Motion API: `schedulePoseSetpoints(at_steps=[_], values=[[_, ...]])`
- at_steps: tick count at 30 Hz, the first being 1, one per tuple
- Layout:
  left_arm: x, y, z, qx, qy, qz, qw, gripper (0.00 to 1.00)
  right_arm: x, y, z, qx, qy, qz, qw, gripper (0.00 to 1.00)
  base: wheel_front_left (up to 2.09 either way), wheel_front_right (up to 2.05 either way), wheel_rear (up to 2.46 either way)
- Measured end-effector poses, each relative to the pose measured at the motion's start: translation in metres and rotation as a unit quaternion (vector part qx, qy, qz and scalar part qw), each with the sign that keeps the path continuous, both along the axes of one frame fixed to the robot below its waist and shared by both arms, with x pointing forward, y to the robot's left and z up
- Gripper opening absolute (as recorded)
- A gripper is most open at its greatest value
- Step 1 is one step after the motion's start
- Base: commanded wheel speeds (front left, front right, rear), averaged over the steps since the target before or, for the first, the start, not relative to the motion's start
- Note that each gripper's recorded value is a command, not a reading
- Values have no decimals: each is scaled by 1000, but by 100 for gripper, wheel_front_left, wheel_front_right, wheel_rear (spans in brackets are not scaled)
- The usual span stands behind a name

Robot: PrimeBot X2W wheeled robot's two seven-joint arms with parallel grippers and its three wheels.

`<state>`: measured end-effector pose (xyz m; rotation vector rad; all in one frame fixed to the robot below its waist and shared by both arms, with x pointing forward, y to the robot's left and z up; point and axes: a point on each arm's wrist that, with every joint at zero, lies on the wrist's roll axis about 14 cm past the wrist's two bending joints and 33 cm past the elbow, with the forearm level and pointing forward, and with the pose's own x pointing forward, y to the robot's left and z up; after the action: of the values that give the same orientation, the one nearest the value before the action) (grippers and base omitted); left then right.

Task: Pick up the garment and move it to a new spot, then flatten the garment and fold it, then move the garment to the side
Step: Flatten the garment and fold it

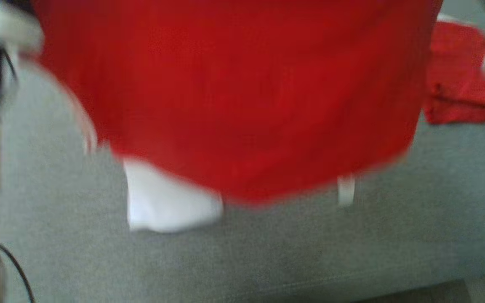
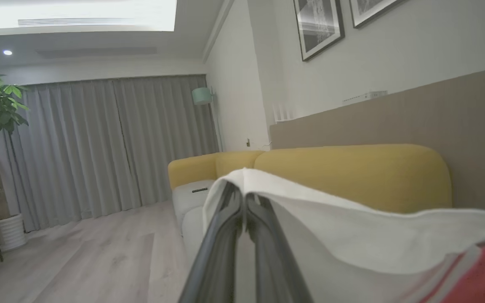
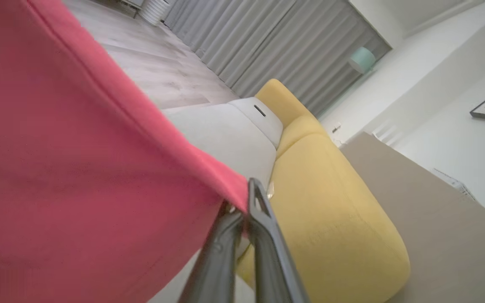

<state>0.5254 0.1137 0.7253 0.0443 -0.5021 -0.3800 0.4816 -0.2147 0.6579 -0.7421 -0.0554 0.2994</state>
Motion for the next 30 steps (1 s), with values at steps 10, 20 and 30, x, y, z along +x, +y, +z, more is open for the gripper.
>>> schedulePoseSetpoints(at_steps=[10, 20, 30], values=[[127, 22, 29, 45, -34, 61, 997, 0, 148, 6, 72, -28, -119, -2, 992, 0, 0, 0, 0], [144, 30, -32, 50, 41, 66, 996, 0, 180, 1, 4, -8, -78, -14, 997, 0, 0, 0, 0], [73, 24, -186, 69, 203, 24, 976, 0, 113, 2, -168, -35, 117, -6, 992, 0, 0, 0, 0]])
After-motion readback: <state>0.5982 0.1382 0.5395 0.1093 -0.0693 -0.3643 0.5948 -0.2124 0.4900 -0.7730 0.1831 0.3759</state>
